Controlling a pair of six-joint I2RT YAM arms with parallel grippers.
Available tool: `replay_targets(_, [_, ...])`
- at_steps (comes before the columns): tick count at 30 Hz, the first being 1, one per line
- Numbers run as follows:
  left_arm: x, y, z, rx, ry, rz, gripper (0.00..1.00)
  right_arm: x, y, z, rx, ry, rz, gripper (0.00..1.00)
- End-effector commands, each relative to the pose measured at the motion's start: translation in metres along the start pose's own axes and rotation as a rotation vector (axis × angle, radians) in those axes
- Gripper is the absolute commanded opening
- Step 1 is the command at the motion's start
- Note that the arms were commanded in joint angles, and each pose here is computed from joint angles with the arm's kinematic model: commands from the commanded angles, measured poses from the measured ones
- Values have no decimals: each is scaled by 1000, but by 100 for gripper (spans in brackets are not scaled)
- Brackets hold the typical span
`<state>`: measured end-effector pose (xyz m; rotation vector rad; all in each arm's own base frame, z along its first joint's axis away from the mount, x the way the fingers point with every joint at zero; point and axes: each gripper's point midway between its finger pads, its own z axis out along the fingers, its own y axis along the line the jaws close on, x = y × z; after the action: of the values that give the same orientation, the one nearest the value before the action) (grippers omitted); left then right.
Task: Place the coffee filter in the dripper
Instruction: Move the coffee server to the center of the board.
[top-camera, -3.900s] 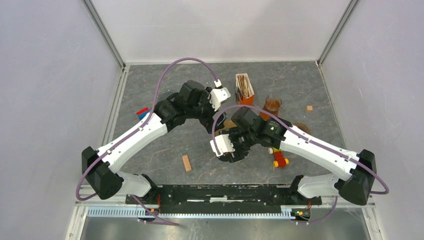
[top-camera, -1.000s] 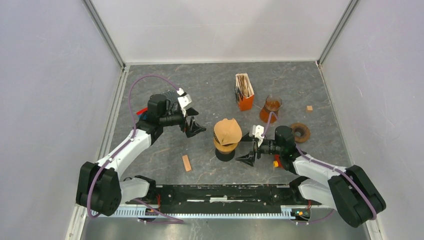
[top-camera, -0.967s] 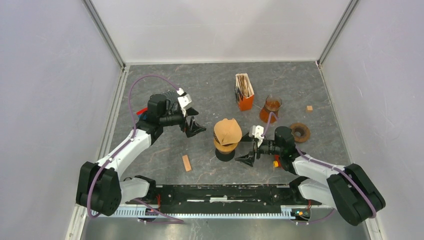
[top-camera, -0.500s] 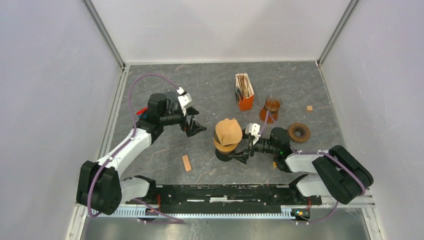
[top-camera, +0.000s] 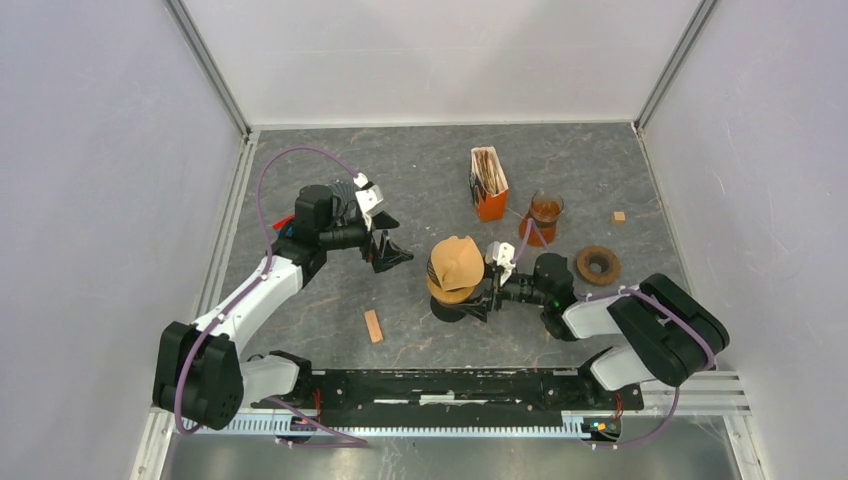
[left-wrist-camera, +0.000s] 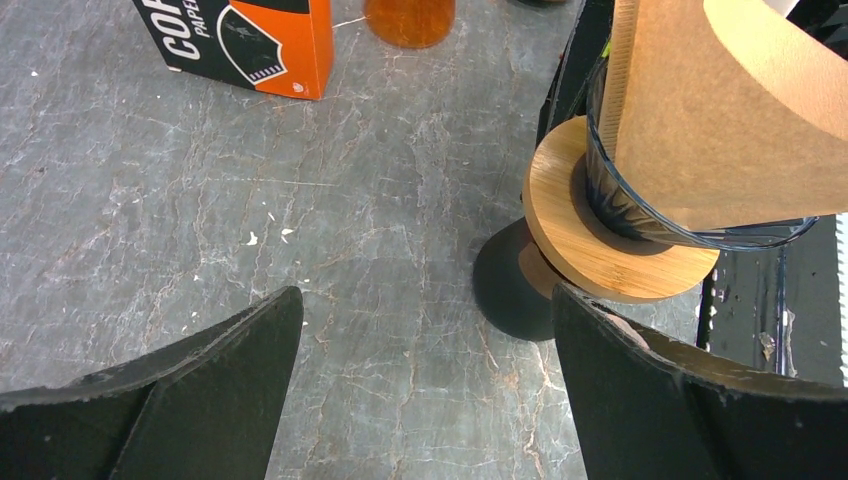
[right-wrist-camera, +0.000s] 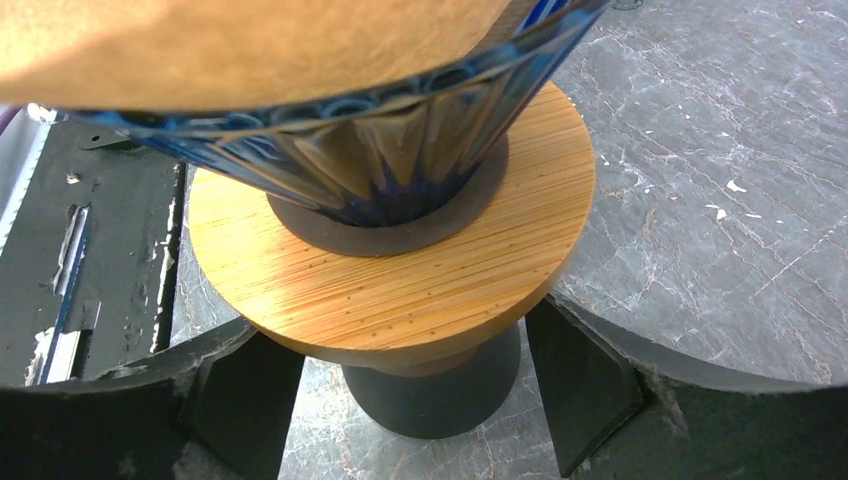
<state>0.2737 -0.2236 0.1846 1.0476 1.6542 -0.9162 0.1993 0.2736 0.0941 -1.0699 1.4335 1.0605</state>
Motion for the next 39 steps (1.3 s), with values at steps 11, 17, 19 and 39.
replay_targets(11, [-35, 53, -19, -331, 2, -100, 100, -26, -36, 22, 99, -64, -43, 75])
replay_targets(17, [-38, 89, -43, -581, 26, -163, 100, -25, -61, 36, 162, -47, -32, 74])
replay_targets(19, [-39, 96, -51, -637, 30, -184, 100, -28, -72, 42, 186, -49, -32, 74])
replay_targets(39, [-44, 98, -92, -778, 56, -243, 100, -28, -160, 99, 343, 40, 26, 90])
